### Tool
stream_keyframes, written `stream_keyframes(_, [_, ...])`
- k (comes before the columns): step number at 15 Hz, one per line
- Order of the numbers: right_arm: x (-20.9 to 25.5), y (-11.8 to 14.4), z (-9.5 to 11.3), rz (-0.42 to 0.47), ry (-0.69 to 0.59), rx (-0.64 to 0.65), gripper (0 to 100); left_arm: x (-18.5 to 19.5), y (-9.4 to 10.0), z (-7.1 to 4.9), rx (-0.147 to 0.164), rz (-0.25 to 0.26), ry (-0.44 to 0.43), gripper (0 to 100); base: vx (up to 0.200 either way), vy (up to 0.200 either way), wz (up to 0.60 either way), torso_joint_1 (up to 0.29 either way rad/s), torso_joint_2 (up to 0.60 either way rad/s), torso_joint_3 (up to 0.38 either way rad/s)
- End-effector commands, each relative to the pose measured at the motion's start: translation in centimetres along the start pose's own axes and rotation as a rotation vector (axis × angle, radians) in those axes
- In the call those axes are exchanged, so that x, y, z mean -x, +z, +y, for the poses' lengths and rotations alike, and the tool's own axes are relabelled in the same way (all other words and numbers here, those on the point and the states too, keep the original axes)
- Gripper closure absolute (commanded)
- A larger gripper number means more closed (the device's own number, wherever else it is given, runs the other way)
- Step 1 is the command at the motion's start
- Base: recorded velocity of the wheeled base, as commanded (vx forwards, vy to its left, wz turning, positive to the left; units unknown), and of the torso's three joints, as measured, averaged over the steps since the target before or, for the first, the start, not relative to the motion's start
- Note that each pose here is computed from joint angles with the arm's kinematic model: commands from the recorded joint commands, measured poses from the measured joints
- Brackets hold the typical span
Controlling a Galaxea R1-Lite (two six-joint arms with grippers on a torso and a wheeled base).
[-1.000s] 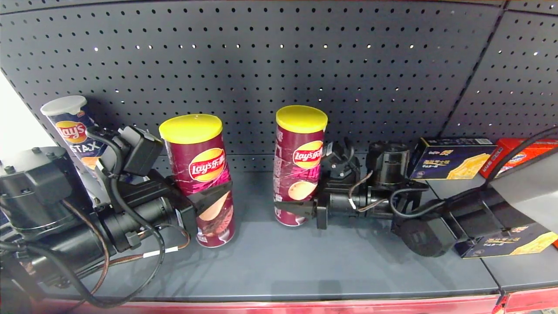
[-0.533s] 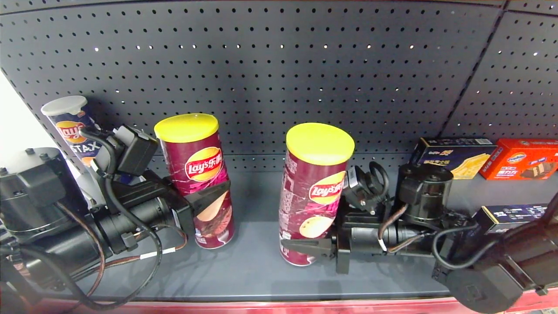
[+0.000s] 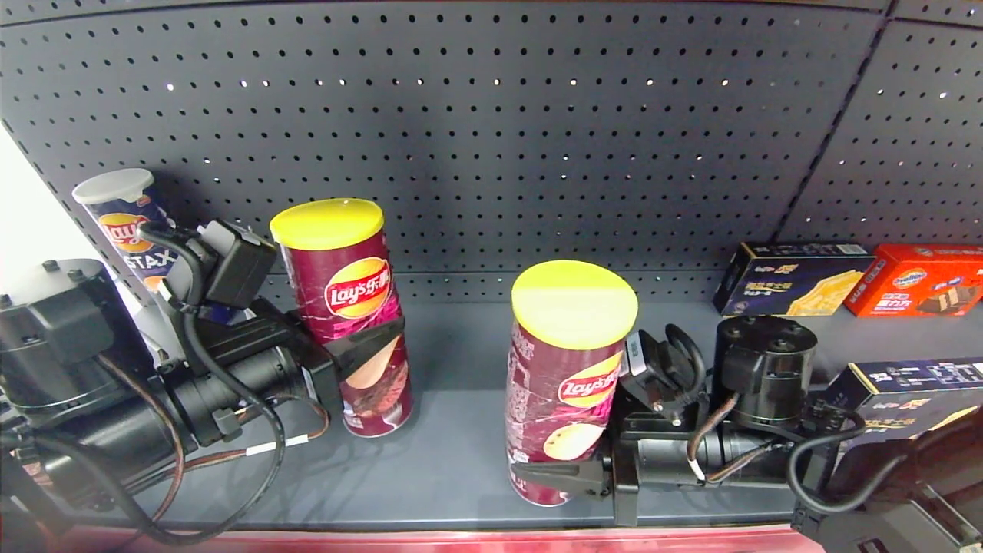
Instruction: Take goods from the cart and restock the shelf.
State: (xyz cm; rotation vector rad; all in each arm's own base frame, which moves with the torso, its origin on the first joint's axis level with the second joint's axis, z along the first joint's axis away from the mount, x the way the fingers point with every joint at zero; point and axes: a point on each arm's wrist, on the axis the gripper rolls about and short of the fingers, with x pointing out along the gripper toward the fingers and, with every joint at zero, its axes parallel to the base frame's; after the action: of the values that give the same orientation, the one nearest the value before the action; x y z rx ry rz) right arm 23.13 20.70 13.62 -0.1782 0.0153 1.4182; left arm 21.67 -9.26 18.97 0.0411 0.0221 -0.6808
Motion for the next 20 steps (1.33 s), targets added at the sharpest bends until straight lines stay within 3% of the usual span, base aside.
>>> stream_keyframes(1, [-0.3, -1.1, -0.5, 0.026, -0.012, -0.008, 100, 0.0, -0.1, 0.0, 0.001, 0.003, 0.001, 100, 0.0, 0.0, 0.0, 0.0, 0.0, 0.0])
stream_keyframes(12, [-1.6, -2.3, -1.6, 0.049, -0.068, -0.008, 100, 0.0, -0.1, 0.3, 0.002, 0.004, 0.011, 100, 0.0, 0.0, 0.0, 0.0, 0.0, 0.0])
stream_keyframes(13, [-1.6, -2.2, -1.6, 0.045, -0.07, -0.005, 0, 0.0, -0.1, 0.3, 0.002, 0.004, 0.011, 100, 0.0, 0.0, 0.0, 0.0, 0.0, 0.0])
stream_keyframes(17, [-0.4, -0.5, -1.1, 0.023, -0.14, 0.022, 0, 0.0, 0.0, 0.3, 0.001, 0.001, 0.008, 100, 0.0, 0.0, 0.0, 0.0, 0.0, 0.0])
stream_keyframes(20, [2.0, 1.6, 0.6, -0.012, -0.147, 0.049, 0, 0.0, 0.0, 0.3, 0.0, 0.0, 0.01, 100, 0.0, 0.0, 0.0, 0.0, 0.0, 0.0])
